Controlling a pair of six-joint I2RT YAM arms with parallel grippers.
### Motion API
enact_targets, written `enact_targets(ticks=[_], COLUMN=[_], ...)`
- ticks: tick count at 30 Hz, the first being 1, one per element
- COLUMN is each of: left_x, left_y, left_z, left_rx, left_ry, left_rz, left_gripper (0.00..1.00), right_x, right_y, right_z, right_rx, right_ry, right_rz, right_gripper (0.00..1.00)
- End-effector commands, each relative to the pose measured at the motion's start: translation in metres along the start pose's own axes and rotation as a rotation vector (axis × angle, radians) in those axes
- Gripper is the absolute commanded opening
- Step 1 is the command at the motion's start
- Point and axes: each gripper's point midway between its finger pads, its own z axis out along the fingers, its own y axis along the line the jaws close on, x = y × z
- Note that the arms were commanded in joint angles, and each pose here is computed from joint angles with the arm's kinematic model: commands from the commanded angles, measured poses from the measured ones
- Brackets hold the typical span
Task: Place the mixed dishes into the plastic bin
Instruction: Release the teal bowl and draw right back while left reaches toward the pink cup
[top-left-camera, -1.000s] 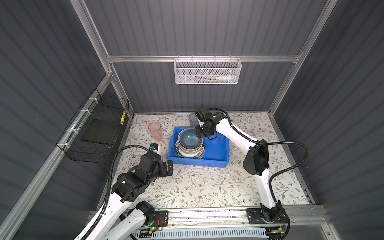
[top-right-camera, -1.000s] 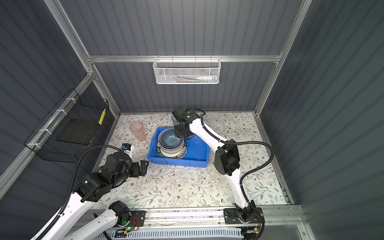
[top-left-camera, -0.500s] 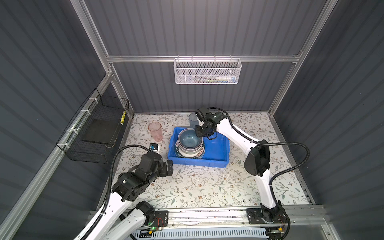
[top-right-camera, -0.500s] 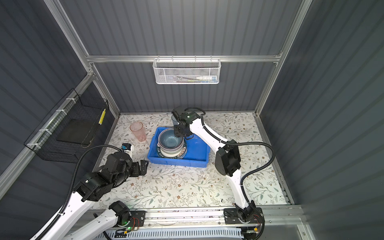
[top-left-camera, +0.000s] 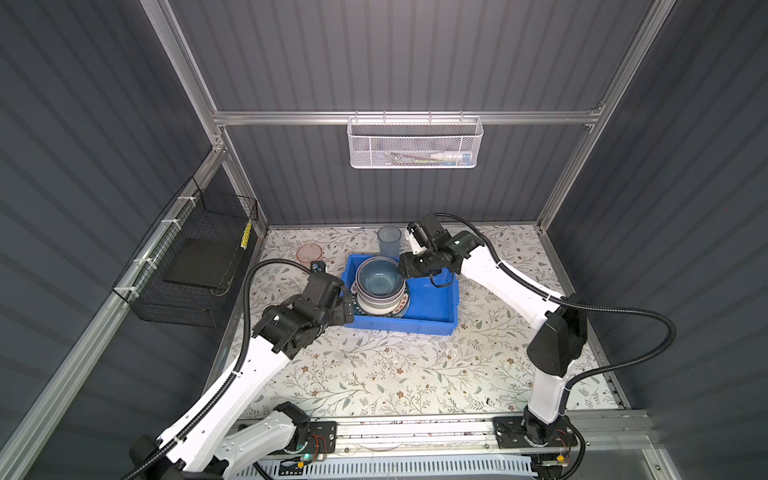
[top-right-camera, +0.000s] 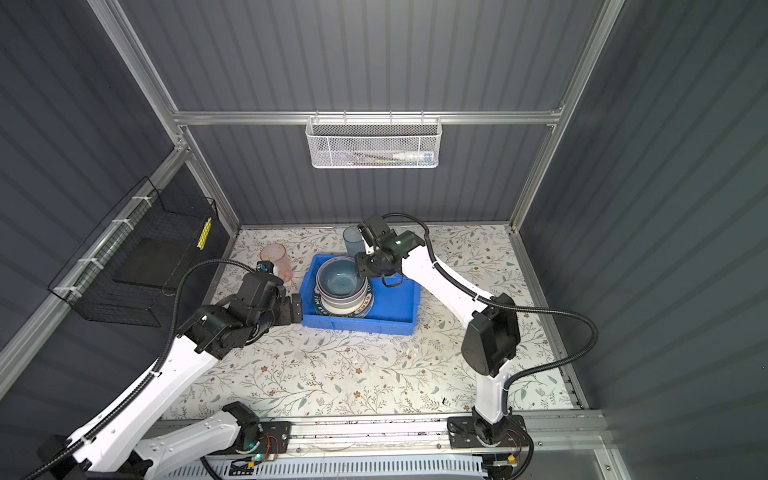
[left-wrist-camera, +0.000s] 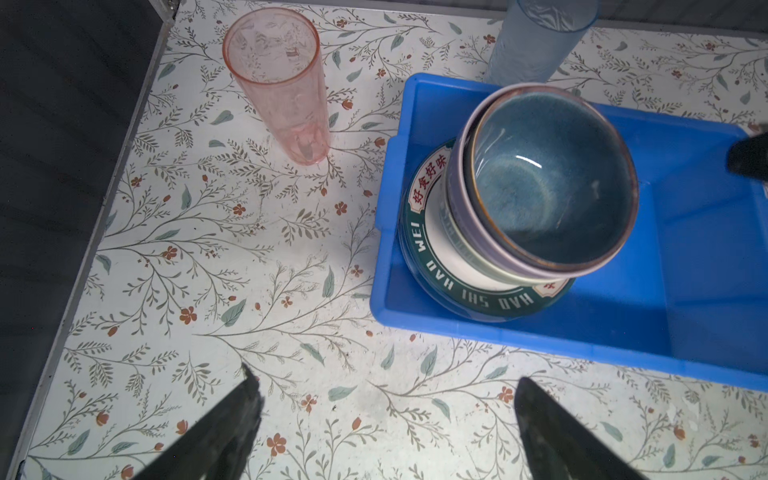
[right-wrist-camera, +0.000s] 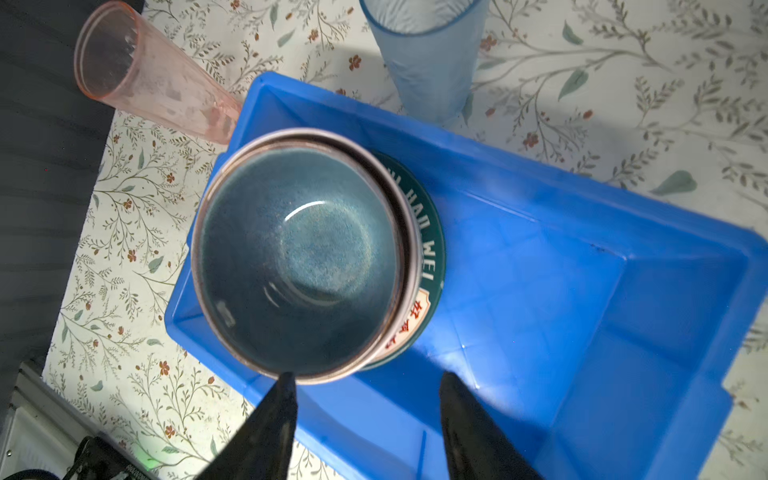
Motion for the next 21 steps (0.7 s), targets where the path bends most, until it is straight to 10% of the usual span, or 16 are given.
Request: enact_targets(ticks=[1,21], left_x=[-0.019,-0.11], left_y=[0.01,0.089], left_z=[0.008,0.087], left_rx=[-0.007,-0.075], left_ry=[0.029,0.052], left_rz=[-0.04,-0.171], left_gripper=[0.94,0.7], right_x=[0.007,0.083], right_y=[-0.002,-0.059], right_z=[-0.004,-0.047], right_rx=[-0.015,0.078], right_ry=[-0.019,-0.107], right_rz=[-0.014,0.021], right_gripper=[0.59,0.69])
